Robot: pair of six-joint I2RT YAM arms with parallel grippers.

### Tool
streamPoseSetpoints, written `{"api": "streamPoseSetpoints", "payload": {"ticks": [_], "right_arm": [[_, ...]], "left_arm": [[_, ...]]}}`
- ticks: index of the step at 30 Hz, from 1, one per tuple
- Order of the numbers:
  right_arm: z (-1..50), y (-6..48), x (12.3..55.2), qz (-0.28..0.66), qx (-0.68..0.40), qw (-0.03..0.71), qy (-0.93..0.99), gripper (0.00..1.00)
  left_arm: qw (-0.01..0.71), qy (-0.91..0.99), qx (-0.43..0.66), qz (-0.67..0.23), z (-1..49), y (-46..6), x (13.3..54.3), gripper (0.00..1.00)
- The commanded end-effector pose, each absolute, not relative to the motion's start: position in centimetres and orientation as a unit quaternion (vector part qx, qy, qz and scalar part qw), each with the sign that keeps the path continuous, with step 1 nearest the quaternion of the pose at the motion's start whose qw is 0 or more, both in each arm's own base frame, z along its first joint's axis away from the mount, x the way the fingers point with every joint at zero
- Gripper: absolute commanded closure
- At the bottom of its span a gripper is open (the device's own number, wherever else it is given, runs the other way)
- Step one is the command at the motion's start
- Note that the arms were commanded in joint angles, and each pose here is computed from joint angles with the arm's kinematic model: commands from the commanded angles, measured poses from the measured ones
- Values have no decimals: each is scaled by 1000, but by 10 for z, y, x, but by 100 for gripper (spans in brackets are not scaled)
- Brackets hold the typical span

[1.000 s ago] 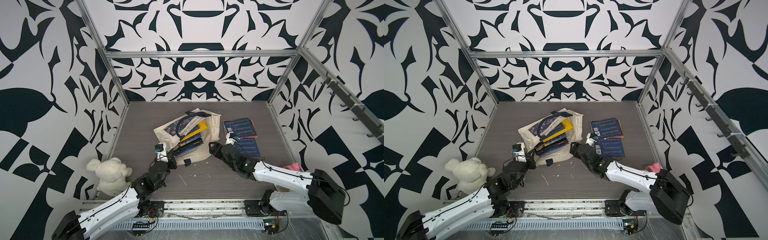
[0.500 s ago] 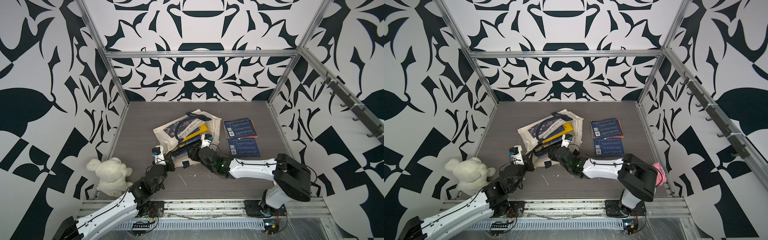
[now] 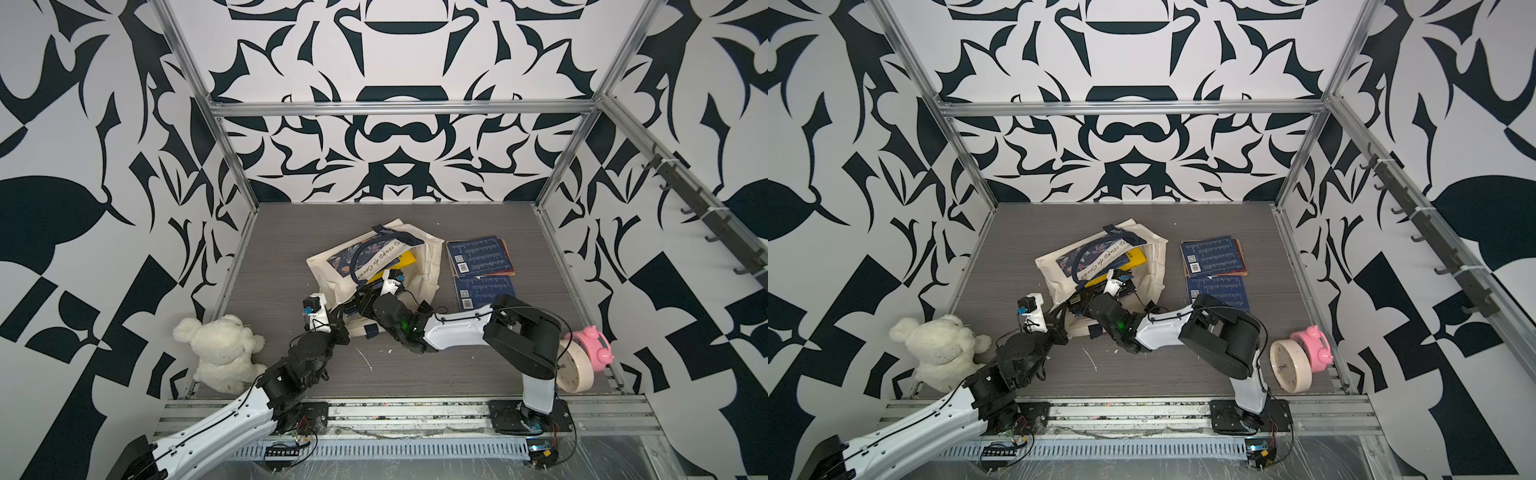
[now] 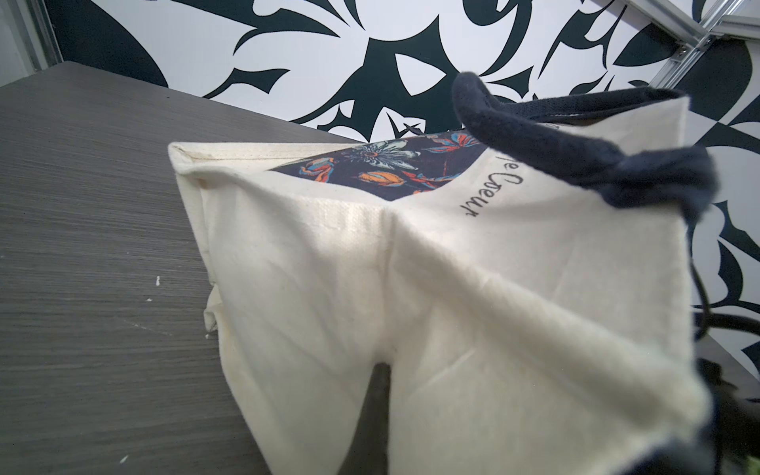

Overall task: Take out the books from the canvas bag
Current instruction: Pick up the book from the canvas bag.

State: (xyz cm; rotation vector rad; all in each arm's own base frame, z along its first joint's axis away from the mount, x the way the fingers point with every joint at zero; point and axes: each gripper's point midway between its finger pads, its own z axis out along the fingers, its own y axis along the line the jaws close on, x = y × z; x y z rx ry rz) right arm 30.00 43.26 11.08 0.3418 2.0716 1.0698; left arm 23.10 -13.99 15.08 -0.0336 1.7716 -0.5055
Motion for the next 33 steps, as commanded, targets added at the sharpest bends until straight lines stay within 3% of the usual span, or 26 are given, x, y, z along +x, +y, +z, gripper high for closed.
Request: {"api": "streamPoseSetpoints", "payload": {"ticks": [1, 15, 33], "right_arm": [[152, 444, 311, 460, 158, 411, 771, 52], [144, 464, 331, 472, 185, 402, 763, 53], [139, 437, 380, 471, 249, 390, 751, 69]], "left_arm": [[623, 742, -16, -247, 174, -148, 233, 100], [624, 740, -17, -253, 175, -147, 231, 100], [621, 740, -15, -257, 173, -148, 230, 100]]}}
